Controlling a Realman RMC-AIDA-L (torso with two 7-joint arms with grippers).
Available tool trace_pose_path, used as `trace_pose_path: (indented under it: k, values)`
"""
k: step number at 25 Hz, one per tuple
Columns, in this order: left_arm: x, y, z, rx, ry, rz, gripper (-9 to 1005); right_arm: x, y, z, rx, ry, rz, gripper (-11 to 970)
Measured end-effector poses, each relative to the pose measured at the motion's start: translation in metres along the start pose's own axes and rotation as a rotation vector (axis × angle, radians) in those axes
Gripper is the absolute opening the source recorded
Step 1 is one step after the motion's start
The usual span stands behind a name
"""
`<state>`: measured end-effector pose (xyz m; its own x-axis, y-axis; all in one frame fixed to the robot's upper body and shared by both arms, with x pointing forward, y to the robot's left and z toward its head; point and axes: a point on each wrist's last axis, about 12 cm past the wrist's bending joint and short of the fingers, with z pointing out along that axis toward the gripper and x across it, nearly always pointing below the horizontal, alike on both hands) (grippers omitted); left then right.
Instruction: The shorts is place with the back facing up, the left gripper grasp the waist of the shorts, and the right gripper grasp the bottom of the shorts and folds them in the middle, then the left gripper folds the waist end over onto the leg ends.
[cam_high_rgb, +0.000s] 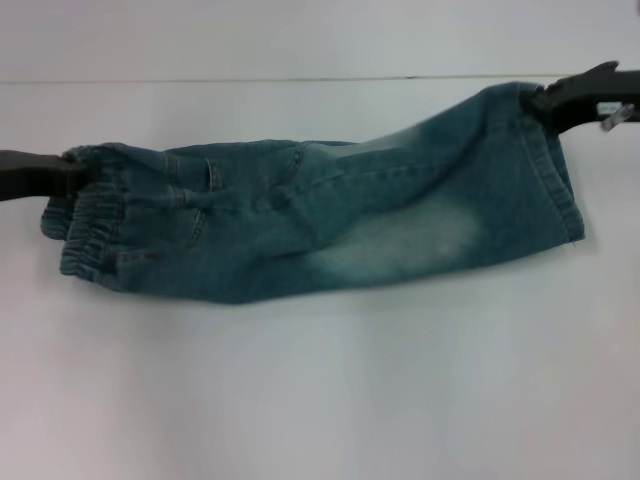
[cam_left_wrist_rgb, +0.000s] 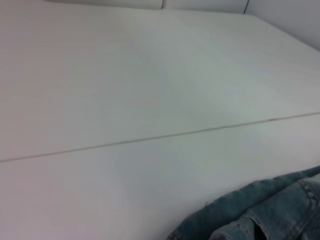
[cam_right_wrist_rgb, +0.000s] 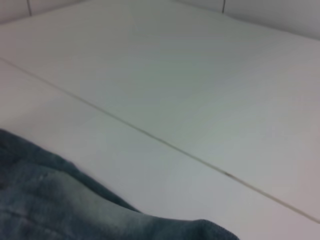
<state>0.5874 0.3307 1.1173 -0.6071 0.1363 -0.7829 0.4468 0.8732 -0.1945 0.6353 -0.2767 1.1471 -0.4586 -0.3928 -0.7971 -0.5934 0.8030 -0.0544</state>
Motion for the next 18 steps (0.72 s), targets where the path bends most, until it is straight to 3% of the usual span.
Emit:
trace_pose_path:
  k: [9, 11, 18]
  values:
    - [0.002, 0.009, 0.003, -0.093, -0.028, -0.019, 193, 0.006, -0.002, 0.009, 0.054, 0.004, 0.011, 29]
    - [0.004, 0.01, 0.003, -0.096, -0.028, -0.021, 235, 0.008, -0.003, 0.008, 0.057, 0.004, 0.015, 223]
    - [0.014, 0.016, -0.01, -0.087, -0.031, 0.003, 523, 0.009, -0.011, -0.011, 0.047, -0.029, 0.049, 364]
